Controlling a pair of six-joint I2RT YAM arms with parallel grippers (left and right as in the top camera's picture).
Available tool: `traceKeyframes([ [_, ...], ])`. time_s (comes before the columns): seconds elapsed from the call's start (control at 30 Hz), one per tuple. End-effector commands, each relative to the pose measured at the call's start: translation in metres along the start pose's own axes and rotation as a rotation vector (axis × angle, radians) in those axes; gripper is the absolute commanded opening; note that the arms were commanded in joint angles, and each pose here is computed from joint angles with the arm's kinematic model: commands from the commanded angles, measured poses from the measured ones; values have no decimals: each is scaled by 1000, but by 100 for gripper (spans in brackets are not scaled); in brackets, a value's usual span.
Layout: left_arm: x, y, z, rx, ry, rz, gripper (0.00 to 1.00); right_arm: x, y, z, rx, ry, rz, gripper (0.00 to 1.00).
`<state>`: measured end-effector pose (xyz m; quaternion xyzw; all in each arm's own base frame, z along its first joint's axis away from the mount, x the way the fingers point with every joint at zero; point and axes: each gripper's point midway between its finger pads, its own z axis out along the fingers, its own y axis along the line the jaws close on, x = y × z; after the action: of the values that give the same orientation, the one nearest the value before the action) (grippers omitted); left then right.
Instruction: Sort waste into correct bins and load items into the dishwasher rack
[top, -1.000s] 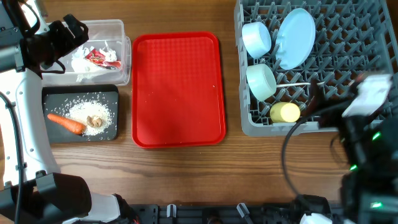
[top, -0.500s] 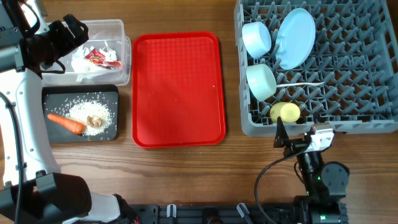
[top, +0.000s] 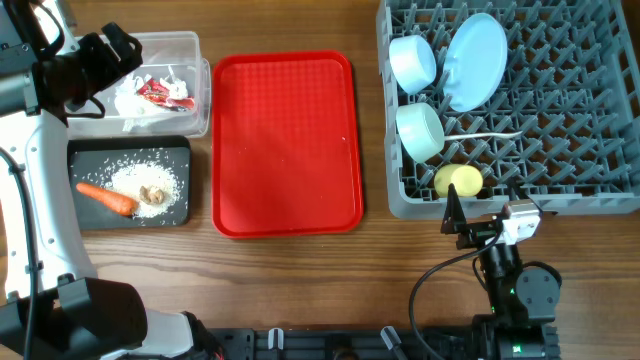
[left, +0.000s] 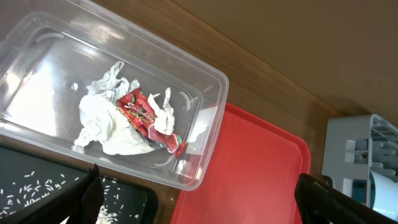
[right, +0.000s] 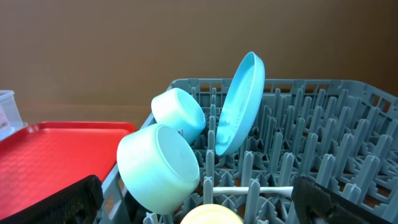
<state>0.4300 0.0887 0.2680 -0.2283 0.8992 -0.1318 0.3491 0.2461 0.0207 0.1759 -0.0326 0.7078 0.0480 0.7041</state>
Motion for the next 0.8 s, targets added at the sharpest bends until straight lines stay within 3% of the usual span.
traceKeyframes([
  [0.0,-3,0,-1,-1,-8,6,100,-1,-1,0,8,-11,4,100],
  [0.53,-3,-1,-3,0,-13,8,100,-1,-1,0,8,-11,4,100],
  [0.67,-3,-31,-32,50,-67,63,100,-1,-1,0,8,-11,4,100],
  [0.77,15,-81,-60,130,-103,168,100,-1,-1,0,8,-11,4,100],
])
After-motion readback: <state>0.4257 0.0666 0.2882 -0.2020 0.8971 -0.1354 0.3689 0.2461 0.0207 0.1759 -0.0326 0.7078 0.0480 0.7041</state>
